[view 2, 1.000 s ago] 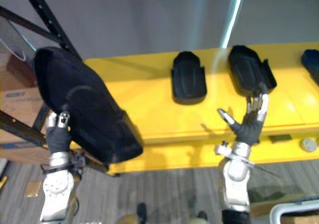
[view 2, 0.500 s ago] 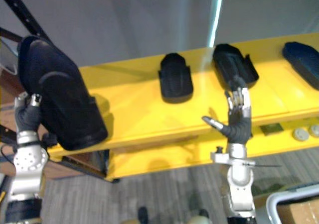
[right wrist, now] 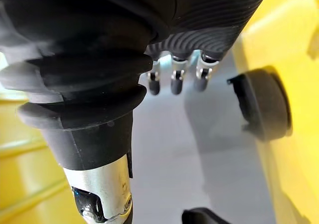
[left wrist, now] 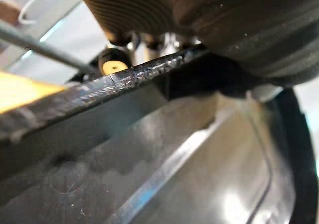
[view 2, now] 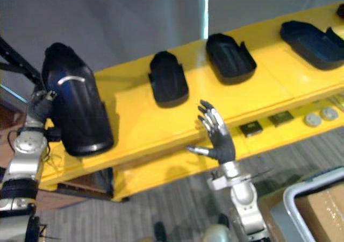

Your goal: Walk over and take plastic housings, then place them on the shelf

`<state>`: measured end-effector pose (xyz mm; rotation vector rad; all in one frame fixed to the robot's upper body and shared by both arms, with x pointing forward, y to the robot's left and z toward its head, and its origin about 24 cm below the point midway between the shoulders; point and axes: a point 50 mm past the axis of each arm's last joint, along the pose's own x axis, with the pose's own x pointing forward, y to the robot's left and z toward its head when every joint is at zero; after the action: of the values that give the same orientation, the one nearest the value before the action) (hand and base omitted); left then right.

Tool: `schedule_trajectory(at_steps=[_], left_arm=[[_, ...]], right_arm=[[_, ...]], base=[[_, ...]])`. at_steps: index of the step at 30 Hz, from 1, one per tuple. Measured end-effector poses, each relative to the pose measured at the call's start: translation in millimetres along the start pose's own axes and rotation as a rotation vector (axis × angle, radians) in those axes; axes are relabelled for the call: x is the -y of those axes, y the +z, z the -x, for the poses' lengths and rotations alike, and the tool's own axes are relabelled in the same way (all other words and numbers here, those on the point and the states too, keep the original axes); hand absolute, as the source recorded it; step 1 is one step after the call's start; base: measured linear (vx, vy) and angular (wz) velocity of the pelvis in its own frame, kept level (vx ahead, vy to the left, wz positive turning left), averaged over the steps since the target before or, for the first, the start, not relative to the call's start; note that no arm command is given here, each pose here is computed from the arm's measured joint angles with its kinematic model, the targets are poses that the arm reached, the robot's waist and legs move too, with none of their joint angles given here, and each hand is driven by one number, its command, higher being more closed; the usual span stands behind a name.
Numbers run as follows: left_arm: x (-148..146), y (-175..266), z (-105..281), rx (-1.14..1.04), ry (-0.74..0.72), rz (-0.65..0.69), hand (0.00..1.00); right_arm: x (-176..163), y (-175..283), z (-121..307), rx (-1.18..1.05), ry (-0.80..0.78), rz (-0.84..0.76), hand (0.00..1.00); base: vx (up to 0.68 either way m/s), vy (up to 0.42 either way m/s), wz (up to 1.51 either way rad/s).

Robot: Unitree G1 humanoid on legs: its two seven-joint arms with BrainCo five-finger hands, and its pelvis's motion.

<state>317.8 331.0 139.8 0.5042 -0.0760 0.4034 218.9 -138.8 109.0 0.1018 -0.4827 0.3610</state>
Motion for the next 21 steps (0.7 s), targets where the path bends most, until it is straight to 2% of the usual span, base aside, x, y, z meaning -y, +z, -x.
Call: schedule_trajectory(at_steps=[3, 15, 21], left_arm=[[-1, 13, -9, 0.018, 0.015, 0.007, 1.0], [-2, 1, -15, -0.154, 0.034, 0.003, 1.0], [-4, 12, -22, -0.151, 0.057, 0.006, 1.0]], right_arm=[[-4, 13, -7, 0.052, 0.045, 0.008, 0.0], [-9, 33, -22, 0.141, 0.117, 0.017, 0.0], [-10, 38, -27, 0.164, 0.13, 0.006, 0.0]], base=[[-0.06, -0.008, -0.08], [-0.02, -0.006, -0.03], [0.01, -0.008, 0.05]])
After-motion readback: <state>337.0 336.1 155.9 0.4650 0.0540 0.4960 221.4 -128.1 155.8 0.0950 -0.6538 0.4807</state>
